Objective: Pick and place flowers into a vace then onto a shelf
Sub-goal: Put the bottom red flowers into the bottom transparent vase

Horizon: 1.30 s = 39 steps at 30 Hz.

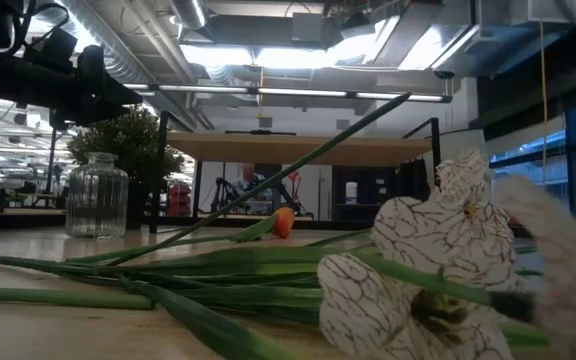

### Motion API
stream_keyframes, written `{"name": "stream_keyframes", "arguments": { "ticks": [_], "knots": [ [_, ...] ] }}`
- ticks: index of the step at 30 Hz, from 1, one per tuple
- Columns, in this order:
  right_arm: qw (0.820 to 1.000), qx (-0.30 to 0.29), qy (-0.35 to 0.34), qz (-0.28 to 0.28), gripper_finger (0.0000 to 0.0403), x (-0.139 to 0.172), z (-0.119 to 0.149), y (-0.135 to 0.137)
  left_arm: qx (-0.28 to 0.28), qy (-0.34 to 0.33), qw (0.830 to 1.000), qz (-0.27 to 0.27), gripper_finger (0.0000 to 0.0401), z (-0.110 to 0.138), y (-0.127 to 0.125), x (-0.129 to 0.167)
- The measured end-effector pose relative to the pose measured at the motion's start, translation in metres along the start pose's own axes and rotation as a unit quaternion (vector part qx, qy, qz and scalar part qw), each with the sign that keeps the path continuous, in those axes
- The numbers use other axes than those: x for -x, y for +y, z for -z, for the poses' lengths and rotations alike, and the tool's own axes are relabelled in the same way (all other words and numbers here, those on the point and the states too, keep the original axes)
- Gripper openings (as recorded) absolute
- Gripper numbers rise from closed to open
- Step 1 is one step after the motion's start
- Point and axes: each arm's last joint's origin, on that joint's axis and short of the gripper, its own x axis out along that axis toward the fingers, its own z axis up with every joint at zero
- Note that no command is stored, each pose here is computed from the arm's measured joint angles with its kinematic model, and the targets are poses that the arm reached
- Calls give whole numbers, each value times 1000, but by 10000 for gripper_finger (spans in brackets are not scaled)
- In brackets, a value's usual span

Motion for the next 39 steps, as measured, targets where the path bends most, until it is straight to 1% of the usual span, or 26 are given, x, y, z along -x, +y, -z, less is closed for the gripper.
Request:
{"name": "stream_keyframes", "arguments": {
  "ticks": [3, 8, 13, 17, 19, 23, 28, 33, 37, 39],
  "knots": [
    [997, 51, 5, -57, 4, 13, -3, 2, 0, 0, 1000, 0, 235, 0, 0, 0],
    [987, 111, 0, -113, 4, 32, -1, -3, 0, 0, 1000, 1, 235, 0, 0, 0],
    [978, 126, -8, -166, 4, 44, 13, -16, 0, 0, 1000, 1, 235, 0, 0, 0],
    [968, 113, -7, -223, 5, 50, 28, -28, 0, 0, 1000, 1, 235, 0, 0, 0],
    [964, 109, -10, -243, 5, 51, 37, -34, 0, 0, 1000, 1, 235, 0, 0, 0],
    [954, 127, -11, -272, 5, 50, 56, -46, 6, -1, 1000, 1, 235, 0, 0, 0],
    [941, 124, -1, -315, 6, 45, 80, -57, 20, -1, 1000, 1, 235, 0, 0, 0],
    [936, 139, 2, -323, 6, 41, 98, -66, 20, -1, 1000, 1, 235, 0, 0, 0],
    [934, 140, 3, -327, 6, 40, 103, -70, 20, -1, 1000, 1, 235, 0, 0, 0],
    [931, 141, 6, -338, 6, 41, 103, -71, 20, -1, 1000, 1, 235, 0, 0, 0]
  ]
}}
